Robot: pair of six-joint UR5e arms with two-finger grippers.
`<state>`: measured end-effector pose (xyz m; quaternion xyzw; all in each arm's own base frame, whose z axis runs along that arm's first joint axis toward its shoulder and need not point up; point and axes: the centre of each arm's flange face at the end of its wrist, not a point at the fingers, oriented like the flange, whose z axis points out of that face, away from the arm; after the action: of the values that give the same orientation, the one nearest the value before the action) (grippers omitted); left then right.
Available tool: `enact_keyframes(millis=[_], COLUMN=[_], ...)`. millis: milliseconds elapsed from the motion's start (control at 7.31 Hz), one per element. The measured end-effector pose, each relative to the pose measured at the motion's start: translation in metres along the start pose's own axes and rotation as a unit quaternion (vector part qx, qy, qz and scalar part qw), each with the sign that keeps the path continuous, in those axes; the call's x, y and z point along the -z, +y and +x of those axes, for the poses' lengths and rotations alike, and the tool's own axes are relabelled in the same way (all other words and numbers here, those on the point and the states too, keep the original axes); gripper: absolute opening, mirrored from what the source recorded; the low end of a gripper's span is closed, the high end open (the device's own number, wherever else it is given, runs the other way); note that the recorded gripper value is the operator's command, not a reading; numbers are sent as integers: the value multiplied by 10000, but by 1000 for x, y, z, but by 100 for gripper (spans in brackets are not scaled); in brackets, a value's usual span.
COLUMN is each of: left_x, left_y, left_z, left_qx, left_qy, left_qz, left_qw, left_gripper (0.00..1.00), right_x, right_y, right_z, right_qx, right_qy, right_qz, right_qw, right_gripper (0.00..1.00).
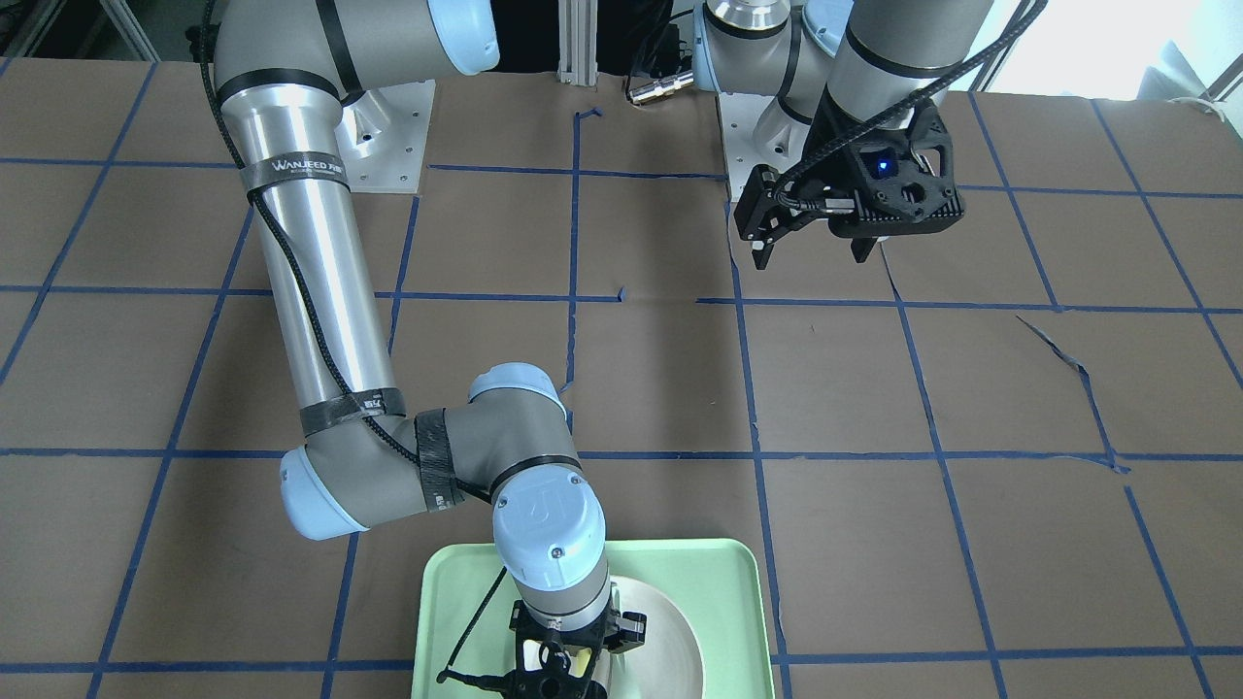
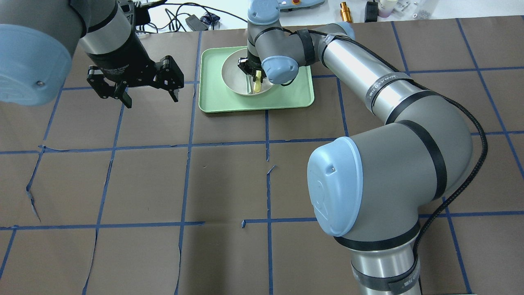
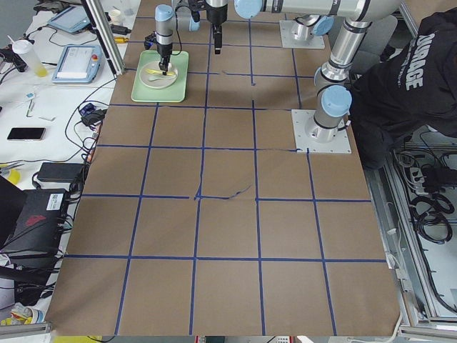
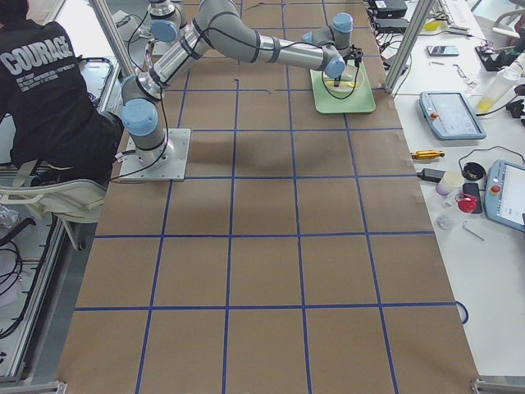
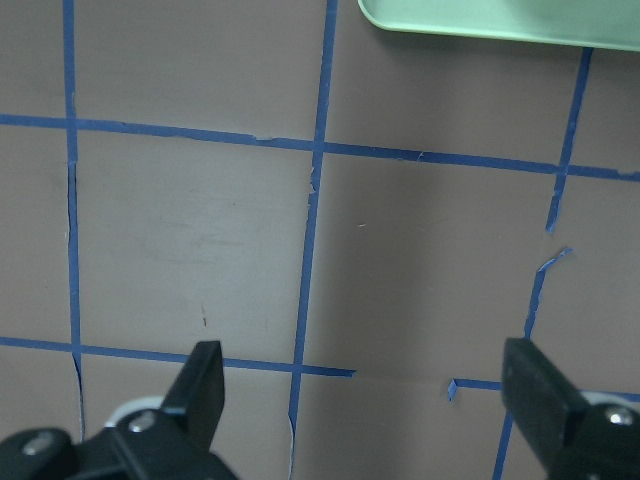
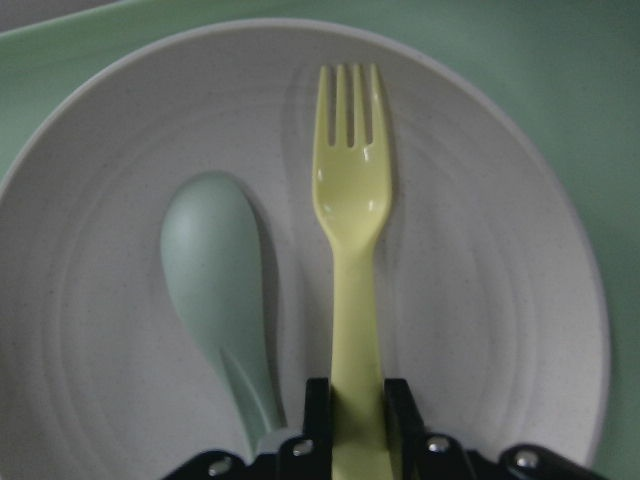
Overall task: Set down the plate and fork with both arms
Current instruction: 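Lower the right gripper and close it on the yellow fork handle, then lift the fork out of the plate and set it on the tray beside the plate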
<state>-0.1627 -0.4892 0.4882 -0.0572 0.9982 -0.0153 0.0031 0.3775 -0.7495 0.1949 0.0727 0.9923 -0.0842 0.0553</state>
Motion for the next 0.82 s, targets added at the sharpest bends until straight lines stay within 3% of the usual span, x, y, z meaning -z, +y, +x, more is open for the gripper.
enact_keyframes(millis=[547, 821], left_x=[0, -3], left_y=[0, 0], left_z=[0, 0], left_qx=[0, 10], left_qy=[1, -2], left_qz=[6, -13], left_qw=[10000, 10000], left_gripper=[100, 100], right_x=[52, 40], right_y=[-21, -33], right_z=[31, 78], right_qx=[747, 1001], right_qy=[-21, 95], right_qz=[214, 49], right_qw=[9970, 9949], right_gripper=[18, 19])
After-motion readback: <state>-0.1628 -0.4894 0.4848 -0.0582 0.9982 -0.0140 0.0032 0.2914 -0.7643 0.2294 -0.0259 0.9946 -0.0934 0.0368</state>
